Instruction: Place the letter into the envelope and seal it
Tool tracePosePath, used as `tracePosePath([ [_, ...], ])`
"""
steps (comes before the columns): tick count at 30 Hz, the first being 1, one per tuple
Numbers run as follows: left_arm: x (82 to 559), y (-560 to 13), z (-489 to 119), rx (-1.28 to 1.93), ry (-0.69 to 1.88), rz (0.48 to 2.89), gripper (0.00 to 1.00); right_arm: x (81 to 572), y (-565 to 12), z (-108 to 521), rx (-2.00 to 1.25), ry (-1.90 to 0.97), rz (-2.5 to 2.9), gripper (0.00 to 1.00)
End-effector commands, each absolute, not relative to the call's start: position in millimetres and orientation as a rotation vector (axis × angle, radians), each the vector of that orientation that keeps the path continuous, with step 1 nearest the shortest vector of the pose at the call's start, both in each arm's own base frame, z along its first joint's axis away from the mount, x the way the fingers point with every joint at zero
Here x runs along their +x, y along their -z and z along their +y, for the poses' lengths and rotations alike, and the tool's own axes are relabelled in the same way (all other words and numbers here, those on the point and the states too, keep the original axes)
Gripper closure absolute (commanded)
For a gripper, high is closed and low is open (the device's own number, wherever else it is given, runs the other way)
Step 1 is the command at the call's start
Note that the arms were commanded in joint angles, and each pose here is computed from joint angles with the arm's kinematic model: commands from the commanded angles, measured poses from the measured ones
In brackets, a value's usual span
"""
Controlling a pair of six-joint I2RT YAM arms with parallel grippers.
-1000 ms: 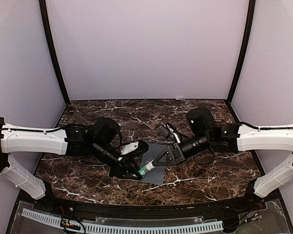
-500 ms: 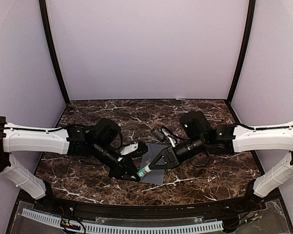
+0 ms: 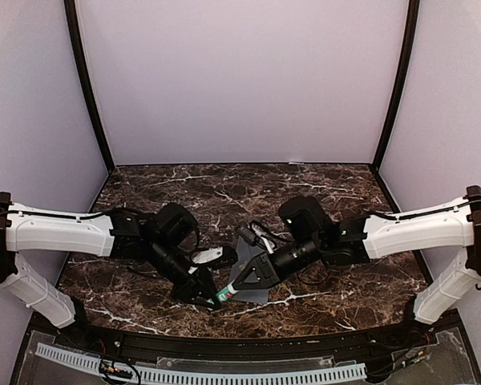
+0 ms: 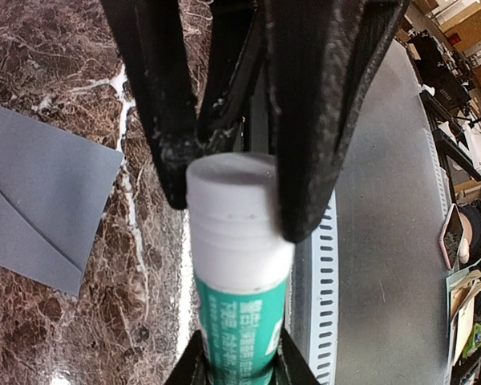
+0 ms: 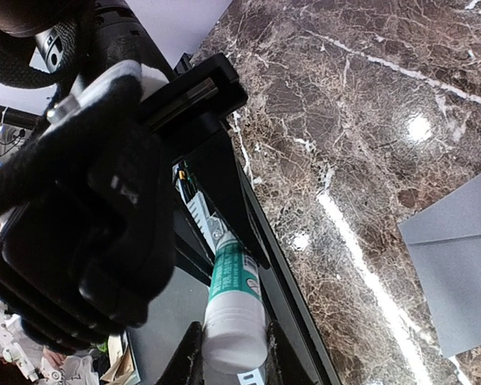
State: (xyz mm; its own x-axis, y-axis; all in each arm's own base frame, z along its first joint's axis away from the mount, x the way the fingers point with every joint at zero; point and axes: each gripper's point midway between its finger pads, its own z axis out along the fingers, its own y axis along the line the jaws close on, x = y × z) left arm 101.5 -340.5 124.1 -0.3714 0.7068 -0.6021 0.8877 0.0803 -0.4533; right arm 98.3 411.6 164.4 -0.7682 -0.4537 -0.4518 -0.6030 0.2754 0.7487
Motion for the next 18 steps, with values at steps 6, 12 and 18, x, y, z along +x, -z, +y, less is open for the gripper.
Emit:
tracePosePath([
  [6,144,-183,-368,1.427,1.123,1.848,1.0,35,-164,435,-1.23,-1.735,2.334,0.88],
  [12,143,-187,-369,1.422,1.136,1.835,1.0,23,-159,441,-1.278,-1.766,2.339,0.88],
  [18,140,-190,-369,1.432,1.154,1.814,1.0,21,-161,443,-1.283,-1.743,2.332,0.89],
])
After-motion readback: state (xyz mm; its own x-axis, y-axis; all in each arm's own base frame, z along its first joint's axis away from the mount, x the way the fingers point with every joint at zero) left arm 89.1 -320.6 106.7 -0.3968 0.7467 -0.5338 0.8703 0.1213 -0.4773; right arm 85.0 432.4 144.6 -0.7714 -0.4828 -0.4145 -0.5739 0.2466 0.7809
